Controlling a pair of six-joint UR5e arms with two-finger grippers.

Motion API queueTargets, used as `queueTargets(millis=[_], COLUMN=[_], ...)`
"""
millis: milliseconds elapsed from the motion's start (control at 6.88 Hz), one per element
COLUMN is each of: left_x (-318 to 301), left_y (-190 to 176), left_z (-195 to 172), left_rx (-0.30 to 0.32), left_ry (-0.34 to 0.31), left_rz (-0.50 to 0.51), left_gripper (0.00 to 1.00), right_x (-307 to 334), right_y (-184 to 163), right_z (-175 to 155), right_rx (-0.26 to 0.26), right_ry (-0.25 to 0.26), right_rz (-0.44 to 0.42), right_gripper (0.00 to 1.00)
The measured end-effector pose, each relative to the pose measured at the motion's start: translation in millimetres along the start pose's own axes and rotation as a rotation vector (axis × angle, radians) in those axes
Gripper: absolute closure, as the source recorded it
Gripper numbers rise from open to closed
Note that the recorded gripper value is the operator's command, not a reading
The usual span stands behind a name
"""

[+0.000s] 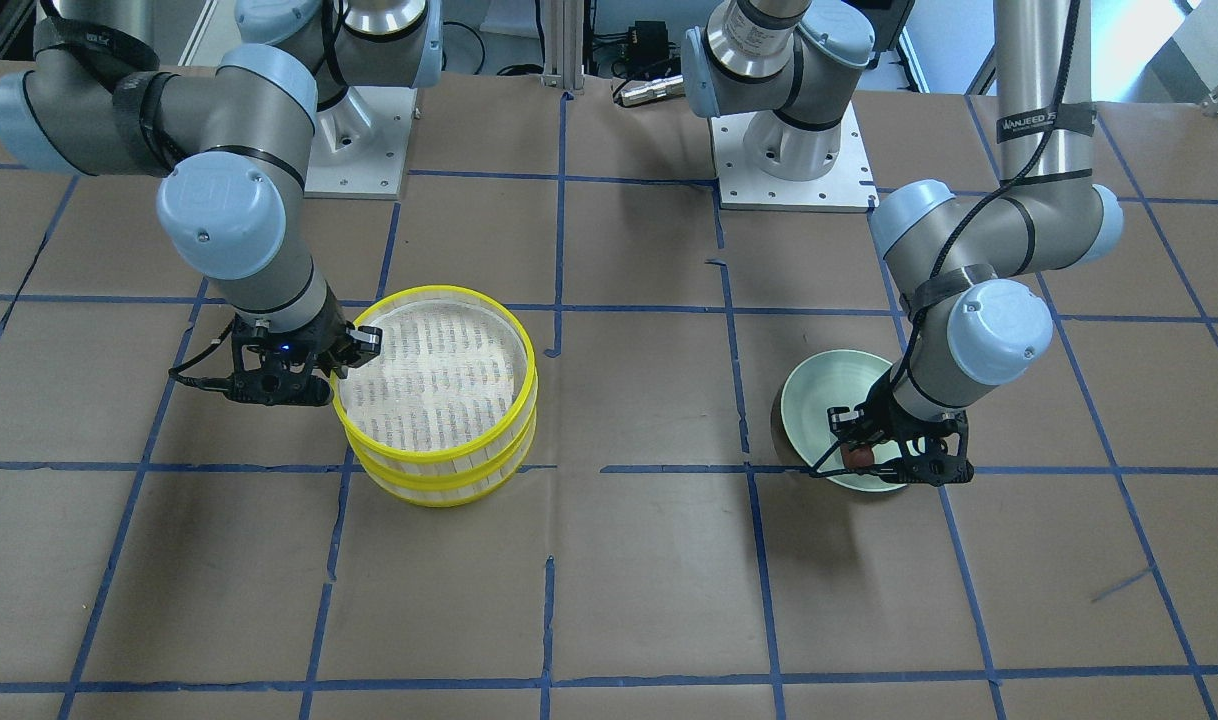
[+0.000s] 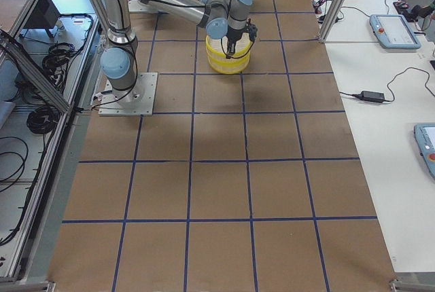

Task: Place buns in different layers of steamer
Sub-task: 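Grasp the dark red bun on the plate with the left gripper, then lift the red bun with the left gripper while the right releases the steamer rim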

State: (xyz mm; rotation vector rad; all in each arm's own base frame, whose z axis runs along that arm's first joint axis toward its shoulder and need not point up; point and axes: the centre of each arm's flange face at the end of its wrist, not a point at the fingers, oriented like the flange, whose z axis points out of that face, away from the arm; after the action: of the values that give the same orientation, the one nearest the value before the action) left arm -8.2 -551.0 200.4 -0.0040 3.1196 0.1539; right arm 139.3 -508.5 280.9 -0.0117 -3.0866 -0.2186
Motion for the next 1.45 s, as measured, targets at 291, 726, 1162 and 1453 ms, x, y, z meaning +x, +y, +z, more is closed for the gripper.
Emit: queueTargets(millis=[291, 726, 1162, 1453], left_x=[-0.4, -1.6, 19.4, 68.6], left_y=[-1.1, -5.9, -3.7, 25.8], left_z=[-2.9, -17.5, -108.8, -174.7], left_rx=[0.006, 0.014, -0.023, -0.016], left_ry=[-0.002, -0.007, -0.006, -0.017], left_rz=[-0.001, -0.009, -0.019, -0.004], left_gripper=[0.79, 0.81, 0.81, 0.81], right_x=[0.2, 0.8, 0.8, 0.8], right_y=[-3.1, -4.4, -5.6, -5.3], right_z=[-3.9, -5.9, -2.6, -1.5], right_rx=[0.012, 0.017, 0.014, 0.013], right_ry=[0.002, 0.008, 0.01, 0.01], right_rz=[0.0, 0.0, -0.001, 0.0], right_gripper=[0.91, 0.91, 0.92, 0.92])
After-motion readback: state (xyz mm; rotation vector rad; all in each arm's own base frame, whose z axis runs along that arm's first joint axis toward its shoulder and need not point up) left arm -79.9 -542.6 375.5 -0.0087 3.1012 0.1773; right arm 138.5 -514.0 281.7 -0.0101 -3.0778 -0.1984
